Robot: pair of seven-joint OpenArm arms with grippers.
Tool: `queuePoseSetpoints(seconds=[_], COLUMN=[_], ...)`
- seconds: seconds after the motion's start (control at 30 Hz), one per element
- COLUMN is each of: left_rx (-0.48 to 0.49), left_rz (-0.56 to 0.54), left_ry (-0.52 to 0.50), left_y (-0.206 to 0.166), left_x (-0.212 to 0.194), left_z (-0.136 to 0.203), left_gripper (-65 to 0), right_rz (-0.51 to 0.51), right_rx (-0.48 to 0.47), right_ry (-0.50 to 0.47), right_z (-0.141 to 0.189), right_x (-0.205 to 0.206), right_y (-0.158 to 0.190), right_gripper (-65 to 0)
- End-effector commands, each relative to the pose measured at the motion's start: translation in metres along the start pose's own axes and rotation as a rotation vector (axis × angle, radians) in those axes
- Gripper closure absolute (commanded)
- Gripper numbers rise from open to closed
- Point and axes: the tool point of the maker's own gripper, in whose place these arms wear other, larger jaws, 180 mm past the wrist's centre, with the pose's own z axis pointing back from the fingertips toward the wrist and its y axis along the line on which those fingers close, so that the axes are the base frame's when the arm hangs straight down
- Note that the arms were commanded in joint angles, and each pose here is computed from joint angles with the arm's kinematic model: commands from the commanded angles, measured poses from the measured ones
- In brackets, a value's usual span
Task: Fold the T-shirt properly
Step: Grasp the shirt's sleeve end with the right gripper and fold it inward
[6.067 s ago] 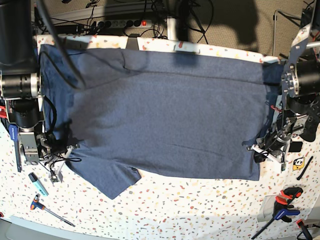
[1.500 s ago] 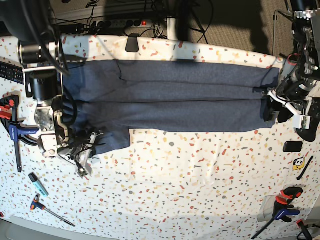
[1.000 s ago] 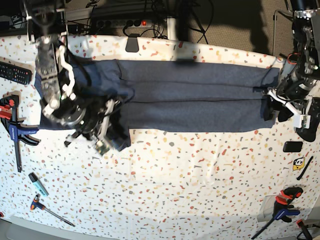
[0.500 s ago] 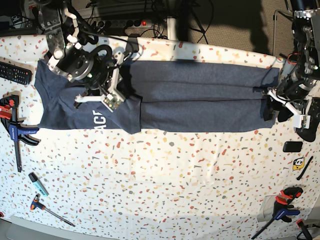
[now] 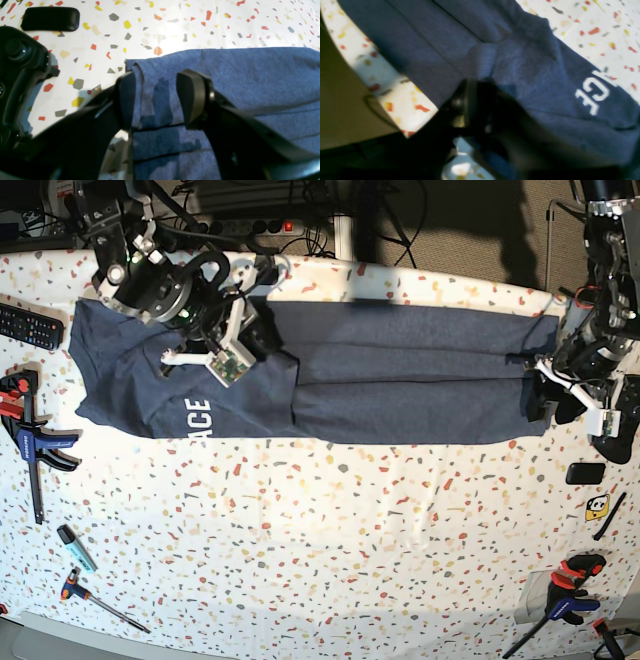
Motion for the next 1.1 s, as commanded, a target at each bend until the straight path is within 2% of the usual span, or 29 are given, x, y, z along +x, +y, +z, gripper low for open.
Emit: queuePoseSetpoints(seconds=[0.0,0.03,0.1,0.33,0.5,0.73,0.93,1.07], left_rx=[0.002,0.003,0.003,0.003,0.035,0.051,0.029,-0.044], left_rz=[-0.016,-0.016,-0.015,-0.017,-0.060,-0.007,0.101,0.170], left_ry=[-0.052,-0.052,-0.050,-0.028,0.012,0.085,0.120,0.130], left_y=[0.003,0.003,0.003,0.004,0.010,0.024,0.037,0.027], left_x=[0.018,0.018,0.018,0.014,0.006,-0.021,-0.034,-0.042], left_z=[0.002,0.002,0.002,0.002,0.002,0.000,0.003,0.003], left_gripper=[-29.4,-29.4,-29.4,-29.4,-29.4,-29.4,-29.4,-29.4], right_rz=[-0.010,-0.026,-0.050,-0.051,-0.053,-0.069,-0.084,-0.091], right_rx=[0.012,0.026,0.048,0.049,0.022,-0.059,-0.129,-0.156], right_ry=[-0.059,-0.069,-0.083,-0.093,-0.084,-0.070,-0.045,-0.049], right_z=[0.003,0.004,0.004,0.004,0.006,0.016,0.026,0.031], right_x=[0.015,0.017,0.020,0.023,0.022,0.017,0.010,0.010], right_y=[0.000,0.003,0.006,0.005,-0.004,-0.032,-0.055,-0.063], right_gripper=[-26.7,-31.3,-34.2,-34.2,-34.2,-34.2,-34.2,-34.2])
